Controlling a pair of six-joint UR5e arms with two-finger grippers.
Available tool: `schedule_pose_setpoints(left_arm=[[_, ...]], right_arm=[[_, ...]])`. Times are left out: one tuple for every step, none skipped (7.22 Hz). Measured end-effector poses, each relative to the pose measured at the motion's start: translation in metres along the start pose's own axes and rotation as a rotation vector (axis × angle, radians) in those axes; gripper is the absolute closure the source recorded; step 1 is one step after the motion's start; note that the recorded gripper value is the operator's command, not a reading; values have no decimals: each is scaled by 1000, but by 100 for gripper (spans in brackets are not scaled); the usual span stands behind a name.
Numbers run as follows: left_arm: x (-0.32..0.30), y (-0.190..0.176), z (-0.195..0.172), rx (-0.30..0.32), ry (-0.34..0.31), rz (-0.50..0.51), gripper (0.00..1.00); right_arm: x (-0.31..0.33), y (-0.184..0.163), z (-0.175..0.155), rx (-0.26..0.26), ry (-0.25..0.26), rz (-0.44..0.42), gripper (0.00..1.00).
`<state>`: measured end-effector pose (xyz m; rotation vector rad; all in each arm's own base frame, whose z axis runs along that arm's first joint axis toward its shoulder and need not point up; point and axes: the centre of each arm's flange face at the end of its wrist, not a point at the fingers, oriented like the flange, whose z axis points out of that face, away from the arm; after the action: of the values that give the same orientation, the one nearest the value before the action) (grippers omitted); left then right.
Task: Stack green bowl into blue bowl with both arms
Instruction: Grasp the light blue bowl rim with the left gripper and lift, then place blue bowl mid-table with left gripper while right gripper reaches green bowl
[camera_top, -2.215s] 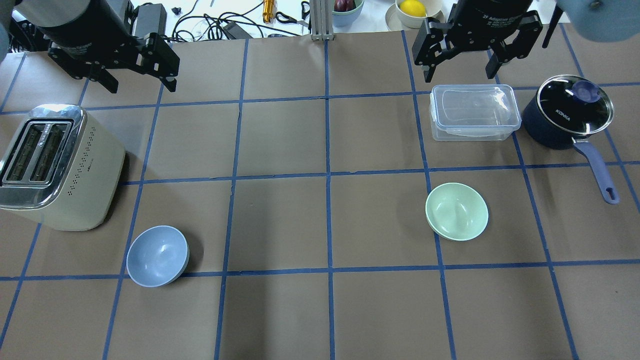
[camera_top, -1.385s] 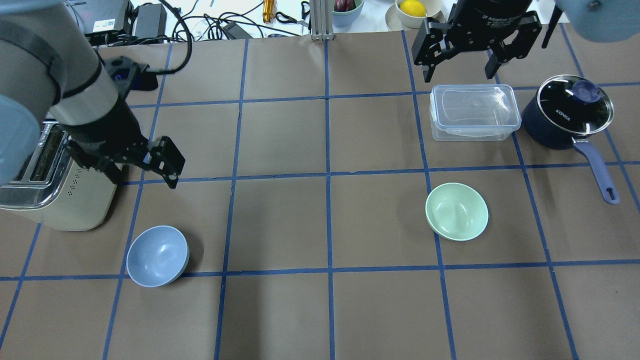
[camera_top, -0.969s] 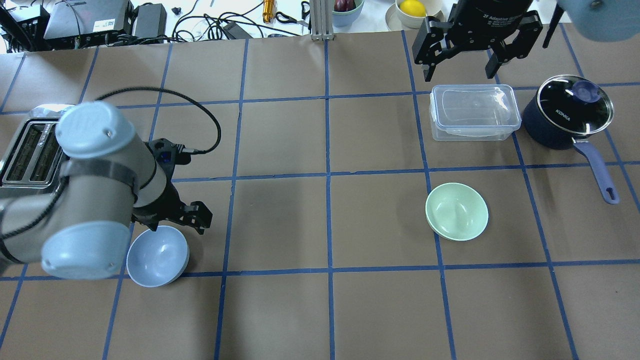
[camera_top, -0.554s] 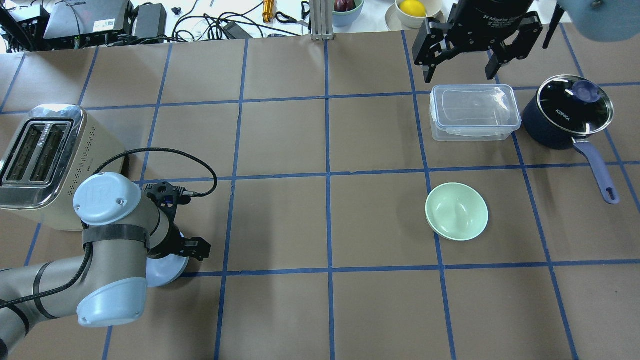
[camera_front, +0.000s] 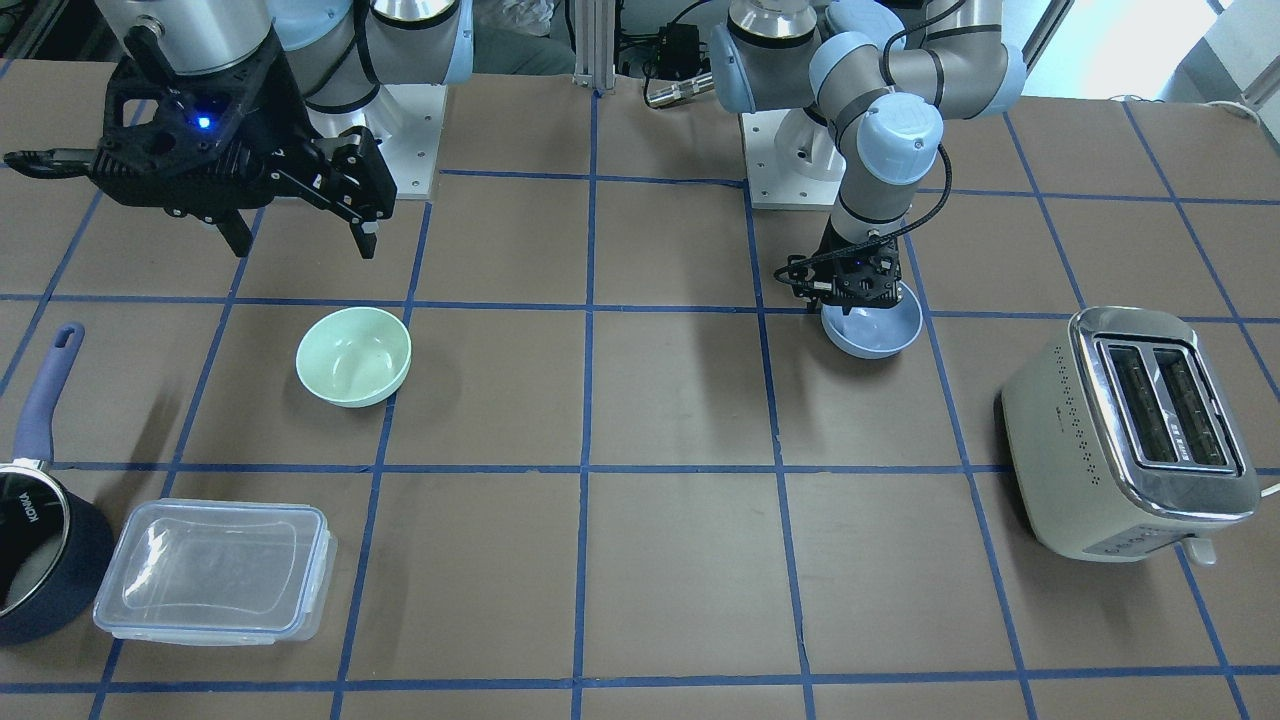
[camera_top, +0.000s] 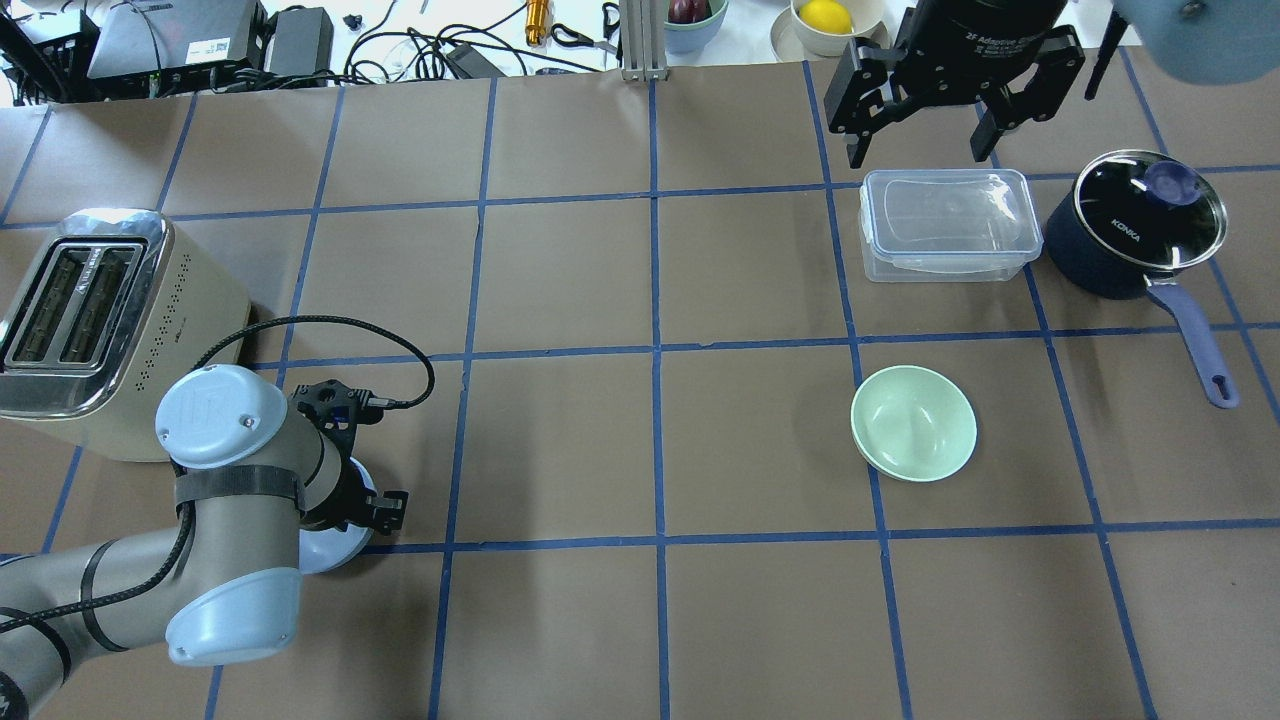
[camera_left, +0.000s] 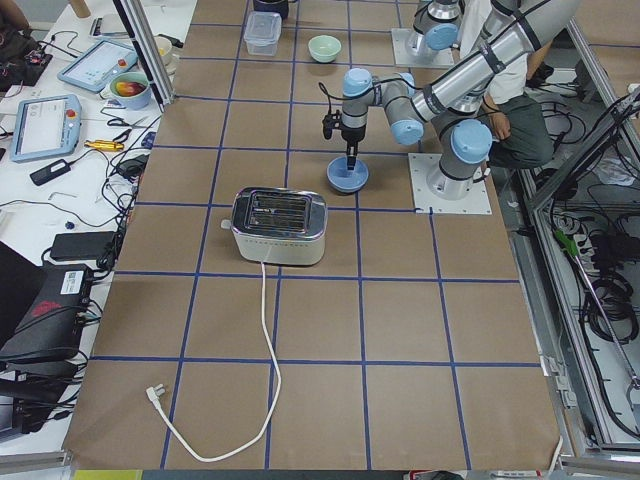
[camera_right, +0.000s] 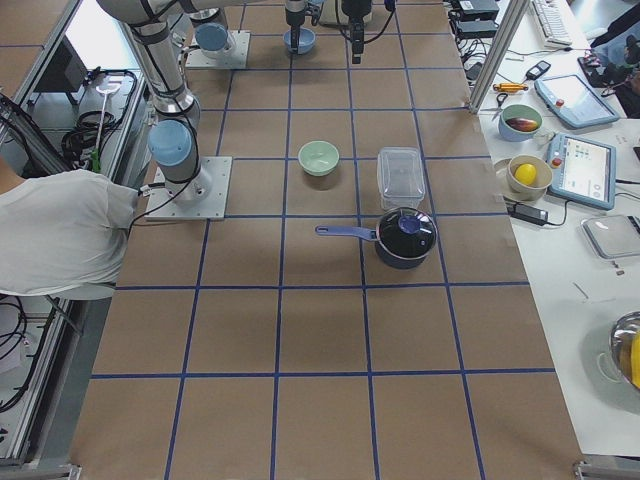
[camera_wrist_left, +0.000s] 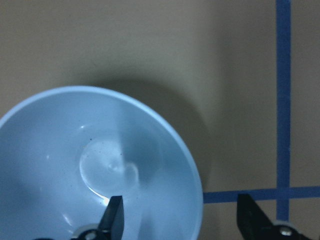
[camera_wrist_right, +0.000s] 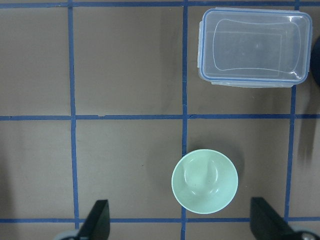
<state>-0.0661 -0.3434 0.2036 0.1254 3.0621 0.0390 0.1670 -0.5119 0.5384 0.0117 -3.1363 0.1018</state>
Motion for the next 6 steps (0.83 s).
schedule_pose_setpoints(left_arm=[[2, -1, -2, 17, -5, 4, 100], [7, -4, -9, 40, -10, 17, 100], [17, -16, -24, 79, -4, 31, 100], [38, -36, -48, 117, 30, 24, 100], [67, -64, -77, 137, 81, 4, 100], [100, -98, -107, 147, 131, -20, 100]], right_arm=[[0, 0, 0, 0, 0, 0, 0], [0, 0, 0, 1, 0, 0, 0], [0, 0, 0, 2, 0, 0, 0], [0, 0, 0, 2, 0, 0, 0], [0, 0, 0, 3, 0, 0, 0], [0, 0, -1, 4, 0, 0, 0]])
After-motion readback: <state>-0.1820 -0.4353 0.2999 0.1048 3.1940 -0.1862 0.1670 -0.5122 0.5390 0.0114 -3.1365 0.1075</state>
